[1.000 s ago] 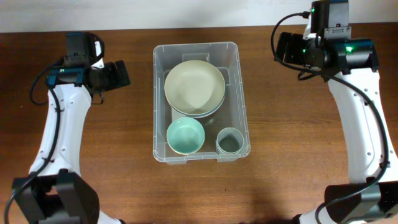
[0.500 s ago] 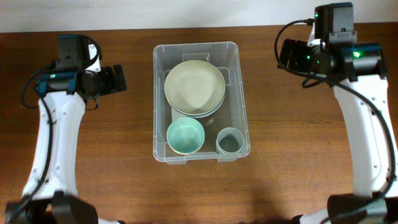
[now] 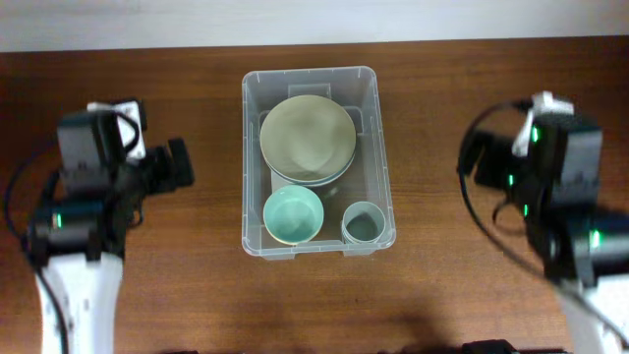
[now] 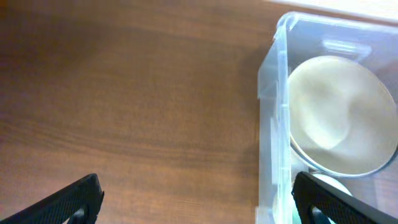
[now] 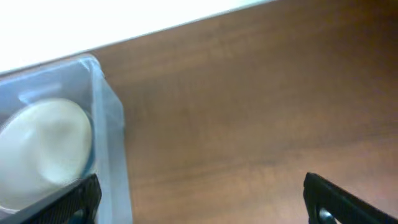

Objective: Pack container

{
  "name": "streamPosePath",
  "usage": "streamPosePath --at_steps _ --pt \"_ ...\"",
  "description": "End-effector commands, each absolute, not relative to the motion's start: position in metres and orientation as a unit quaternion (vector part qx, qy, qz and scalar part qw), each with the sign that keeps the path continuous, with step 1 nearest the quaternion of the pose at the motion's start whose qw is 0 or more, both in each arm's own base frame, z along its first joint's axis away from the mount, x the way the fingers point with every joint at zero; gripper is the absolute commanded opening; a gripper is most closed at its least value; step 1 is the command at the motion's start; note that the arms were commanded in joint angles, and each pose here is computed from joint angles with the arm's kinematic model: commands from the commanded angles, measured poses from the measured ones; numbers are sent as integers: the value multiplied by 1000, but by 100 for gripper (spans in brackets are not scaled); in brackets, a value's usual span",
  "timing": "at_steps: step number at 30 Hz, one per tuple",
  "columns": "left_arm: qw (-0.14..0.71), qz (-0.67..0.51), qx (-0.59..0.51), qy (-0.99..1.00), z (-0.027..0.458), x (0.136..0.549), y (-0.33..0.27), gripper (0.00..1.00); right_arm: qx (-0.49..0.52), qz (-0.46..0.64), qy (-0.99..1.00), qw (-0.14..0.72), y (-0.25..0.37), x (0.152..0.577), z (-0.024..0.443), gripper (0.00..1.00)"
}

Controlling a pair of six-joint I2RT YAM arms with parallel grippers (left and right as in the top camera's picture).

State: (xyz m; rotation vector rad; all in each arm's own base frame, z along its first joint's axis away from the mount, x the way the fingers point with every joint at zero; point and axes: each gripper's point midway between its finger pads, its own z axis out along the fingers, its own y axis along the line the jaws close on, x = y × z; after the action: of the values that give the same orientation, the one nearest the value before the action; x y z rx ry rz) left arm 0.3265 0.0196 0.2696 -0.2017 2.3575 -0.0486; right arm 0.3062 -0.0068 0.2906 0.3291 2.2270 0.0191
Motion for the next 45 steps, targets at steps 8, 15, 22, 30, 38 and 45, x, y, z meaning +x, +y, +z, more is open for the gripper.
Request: streamPosePath --at_steps 8,15,22,30,38,45 --pt "505 -19 -63 860 247 232 12 99 147 -15 883 446 -21 232 220 99" --pt "510 -19 -62 858 229 208 10 99 147 -16 887 438 -21 229 212 99" --pt "472 -19 -65 879 210 197 9 99 146 -18 891 429 -21 231 208 99" --pt "458 -19 -66 886 204 192 9 99 146 -21 898 415 -21 233 201 99" --pt "458 -19 -66 886 204 192 9 100 144 -19 895 422 -20 229 205 99" --pt "457 -19 -66 887 203 192 9 99 137 -3 864 485 -20 200 218 99"
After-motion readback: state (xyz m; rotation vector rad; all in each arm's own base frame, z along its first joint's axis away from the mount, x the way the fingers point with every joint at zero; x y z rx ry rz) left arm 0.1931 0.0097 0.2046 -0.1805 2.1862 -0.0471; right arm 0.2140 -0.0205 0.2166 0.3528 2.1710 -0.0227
